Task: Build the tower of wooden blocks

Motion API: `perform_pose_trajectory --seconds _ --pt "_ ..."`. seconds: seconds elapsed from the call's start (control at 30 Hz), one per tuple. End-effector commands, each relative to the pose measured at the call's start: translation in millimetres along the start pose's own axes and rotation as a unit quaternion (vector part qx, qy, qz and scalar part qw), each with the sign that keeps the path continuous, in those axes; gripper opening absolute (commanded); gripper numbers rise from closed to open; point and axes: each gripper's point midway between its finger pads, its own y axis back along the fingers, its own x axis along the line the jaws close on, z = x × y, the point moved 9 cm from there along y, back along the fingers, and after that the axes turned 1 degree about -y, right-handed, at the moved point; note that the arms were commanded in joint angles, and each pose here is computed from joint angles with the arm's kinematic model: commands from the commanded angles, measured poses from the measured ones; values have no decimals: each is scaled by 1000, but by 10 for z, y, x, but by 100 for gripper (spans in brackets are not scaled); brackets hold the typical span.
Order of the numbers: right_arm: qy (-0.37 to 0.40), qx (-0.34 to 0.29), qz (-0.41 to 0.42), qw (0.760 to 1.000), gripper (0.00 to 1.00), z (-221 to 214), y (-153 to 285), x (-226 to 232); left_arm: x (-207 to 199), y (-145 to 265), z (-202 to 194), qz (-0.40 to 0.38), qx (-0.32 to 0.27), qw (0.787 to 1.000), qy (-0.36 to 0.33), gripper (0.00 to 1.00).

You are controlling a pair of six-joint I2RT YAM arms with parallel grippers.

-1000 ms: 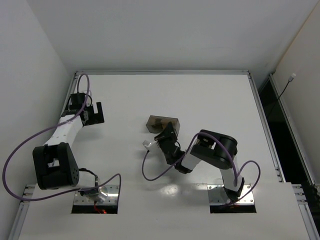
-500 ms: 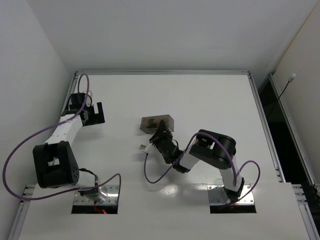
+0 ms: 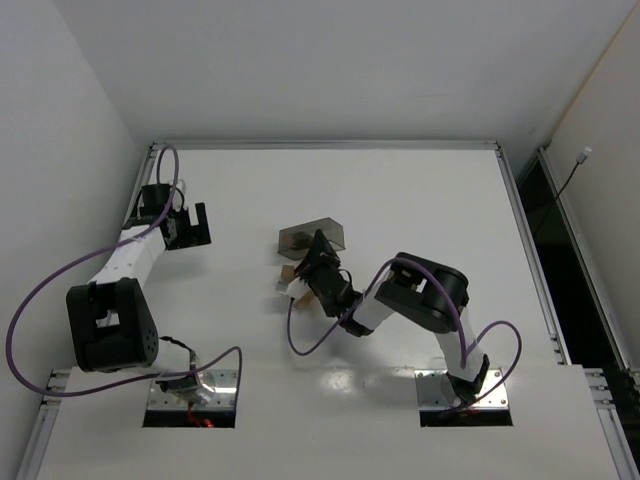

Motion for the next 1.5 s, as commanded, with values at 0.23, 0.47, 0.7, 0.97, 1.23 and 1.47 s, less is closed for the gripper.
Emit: perform_pose_trajectory --seconds 0.23,0.47,0.7,0.97,1.23,1.47 --pt "-158 129 -200 958 0 -527 84 -611 5 11 161 -10 -19 1000 17 100" --pt "-164 138 -197 957 0 -595 73 -570 -4 11 161 -15 -18 1000 17 100" --pt "-156 142 -202 957 0 -609 -13 -610 -11 0 180 -17 -15 999 24 100" --pt "-161 145 -197 956 0 -664 51 -599 -24 -23 168 -24 -10 999 24 100" --pt "-187 166 -204 946 0 -665 -28 -661 -29 -51 175 -30 -11 999 19 100" --pt "-230 241 -119 935 0 -826 -168 -752 -40 15 230 -41 -25 999 7 100"
